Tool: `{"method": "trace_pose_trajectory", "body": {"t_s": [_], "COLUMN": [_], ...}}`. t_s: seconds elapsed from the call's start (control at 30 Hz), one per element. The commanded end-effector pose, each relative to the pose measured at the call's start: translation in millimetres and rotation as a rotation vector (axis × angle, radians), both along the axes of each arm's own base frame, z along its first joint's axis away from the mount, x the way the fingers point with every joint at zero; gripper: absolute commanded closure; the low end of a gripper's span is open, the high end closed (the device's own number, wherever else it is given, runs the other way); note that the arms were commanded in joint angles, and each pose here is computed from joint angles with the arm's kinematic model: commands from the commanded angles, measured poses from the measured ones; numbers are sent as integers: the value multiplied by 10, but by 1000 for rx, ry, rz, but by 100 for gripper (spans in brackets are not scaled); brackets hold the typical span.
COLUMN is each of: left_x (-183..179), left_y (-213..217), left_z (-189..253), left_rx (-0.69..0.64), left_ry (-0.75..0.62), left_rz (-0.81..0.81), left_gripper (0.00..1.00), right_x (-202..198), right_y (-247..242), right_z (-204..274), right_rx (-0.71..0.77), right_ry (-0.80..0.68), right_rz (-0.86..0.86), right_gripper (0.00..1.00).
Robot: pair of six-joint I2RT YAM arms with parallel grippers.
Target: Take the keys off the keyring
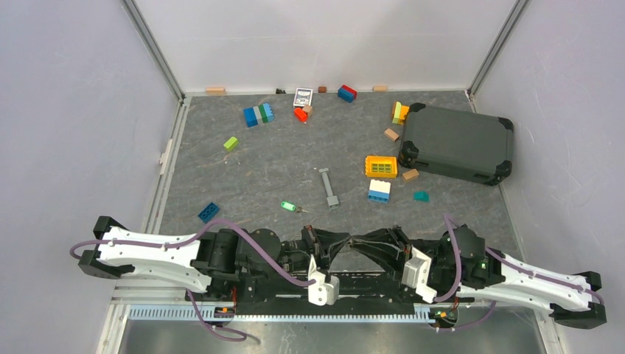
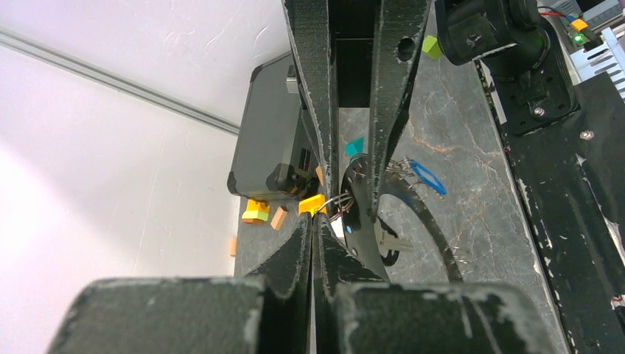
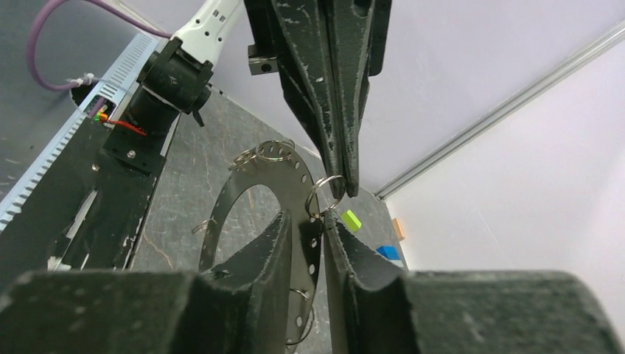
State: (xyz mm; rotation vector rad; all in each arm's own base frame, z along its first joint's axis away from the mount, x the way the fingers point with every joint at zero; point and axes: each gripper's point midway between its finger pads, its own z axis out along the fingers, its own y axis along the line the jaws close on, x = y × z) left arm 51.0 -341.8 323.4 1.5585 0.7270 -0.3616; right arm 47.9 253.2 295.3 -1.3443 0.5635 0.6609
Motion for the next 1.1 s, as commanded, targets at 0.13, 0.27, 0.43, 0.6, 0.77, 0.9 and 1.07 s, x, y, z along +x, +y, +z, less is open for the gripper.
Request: {"method": "trace_pose_trajectory", "body": {"t_s": [0.13,0.27,0.43,0.6,0.77,0.9,1.07], "left_x": [17,20,12,-18,-43,-117,-250], "left_y": [23,22,38,51,101,182,274], "left_z": [315,307,306,298,342,422,450], "left_rx": [-92,-88,-88,-91,-116,-170,-221], "left_ry": [-18,-17,-11,-3,22,76,151], "left_rz": [12,13,8,-9,-22,-60,-130], "left_gripper": [98,98,98,98,92,71,58], "right_x": [36,33,51,75,41,-18,-174], "right_y": [-12,-2,-3,-30,-66,-106,-180], "right_z": [218,223,215,237,248,291,385], "right_rx": [105,112,111,125,119,117,137], "right_ry": [34,36,35,32,-7,-51,-105], "right_rz": [-19,-16,-26,-42,-31,-6,65], "right_gripper": [78,86,99,100,100,100,100]}}
